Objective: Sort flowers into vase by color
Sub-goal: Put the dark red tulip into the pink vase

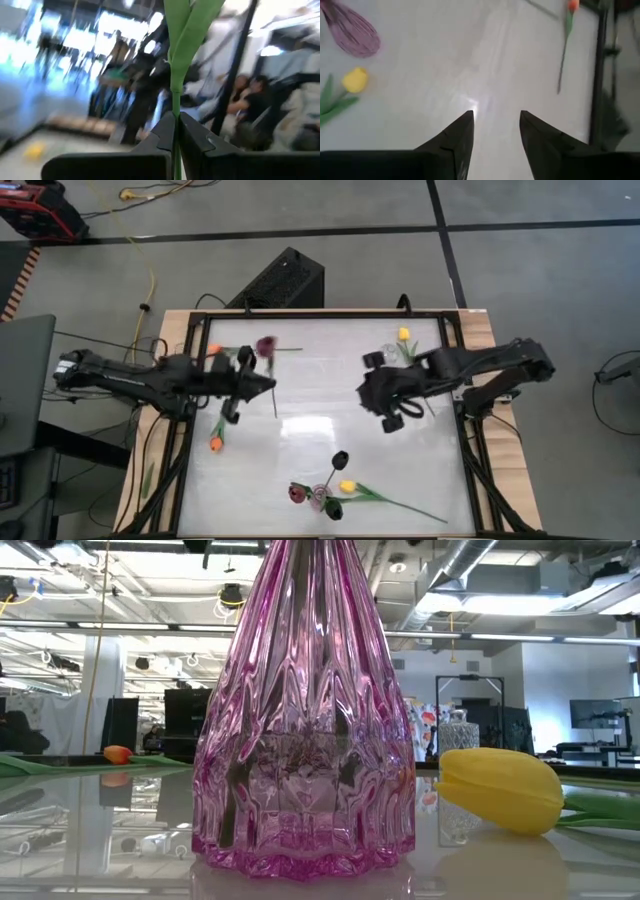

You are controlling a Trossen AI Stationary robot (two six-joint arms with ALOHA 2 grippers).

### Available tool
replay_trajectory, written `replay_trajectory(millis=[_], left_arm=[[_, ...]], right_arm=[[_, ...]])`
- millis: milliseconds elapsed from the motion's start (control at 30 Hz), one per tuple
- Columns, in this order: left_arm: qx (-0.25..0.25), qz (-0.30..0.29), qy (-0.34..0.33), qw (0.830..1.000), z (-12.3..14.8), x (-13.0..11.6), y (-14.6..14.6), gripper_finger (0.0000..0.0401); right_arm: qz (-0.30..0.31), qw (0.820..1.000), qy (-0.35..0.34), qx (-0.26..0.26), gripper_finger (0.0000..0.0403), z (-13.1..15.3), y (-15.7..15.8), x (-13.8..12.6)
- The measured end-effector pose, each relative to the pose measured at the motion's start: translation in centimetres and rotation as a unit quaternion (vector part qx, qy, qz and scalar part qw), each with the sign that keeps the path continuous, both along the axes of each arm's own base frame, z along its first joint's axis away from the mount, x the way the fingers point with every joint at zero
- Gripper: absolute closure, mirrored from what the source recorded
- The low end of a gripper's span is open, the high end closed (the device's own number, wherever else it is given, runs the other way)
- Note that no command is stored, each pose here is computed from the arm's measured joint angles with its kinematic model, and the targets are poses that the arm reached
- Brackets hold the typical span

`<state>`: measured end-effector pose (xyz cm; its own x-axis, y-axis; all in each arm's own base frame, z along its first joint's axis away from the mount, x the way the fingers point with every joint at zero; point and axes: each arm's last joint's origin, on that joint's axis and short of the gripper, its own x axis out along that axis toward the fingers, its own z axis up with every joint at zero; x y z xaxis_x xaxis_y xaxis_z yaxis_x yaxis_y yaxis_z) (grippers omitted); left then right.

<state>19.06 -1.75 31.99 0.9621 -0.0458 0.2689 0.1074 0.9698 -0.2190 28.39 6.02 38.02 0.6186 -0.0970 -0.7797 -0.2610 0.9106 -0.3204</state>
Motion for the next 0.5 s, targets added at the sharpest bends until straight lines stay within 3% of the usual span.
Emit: replay_trajectory(millis=[133,233,500], left_arm=[[0.005,-0.030,-0.095,0.995,-2.4,-0.7,-1.4,0.0401],[-0.008,-0.050,-0.138,0.989,-4.6,-0.8,-2.2,0.0401],[-0.046,-0.106,-0.165,0.980,-6.6,2.8,-4.4,0.0401]], right_arm=[[-0.012,0.999,-0.003,0.036,0.0235,-0.9,0.3,-2.5],[0.002,0.997,-0.042,0.060,0.0248,-1.7,0.8,-4.0],[0.014,0.982,-0.150,0.118,0.0262,-4.3,1.8,-5.5]])
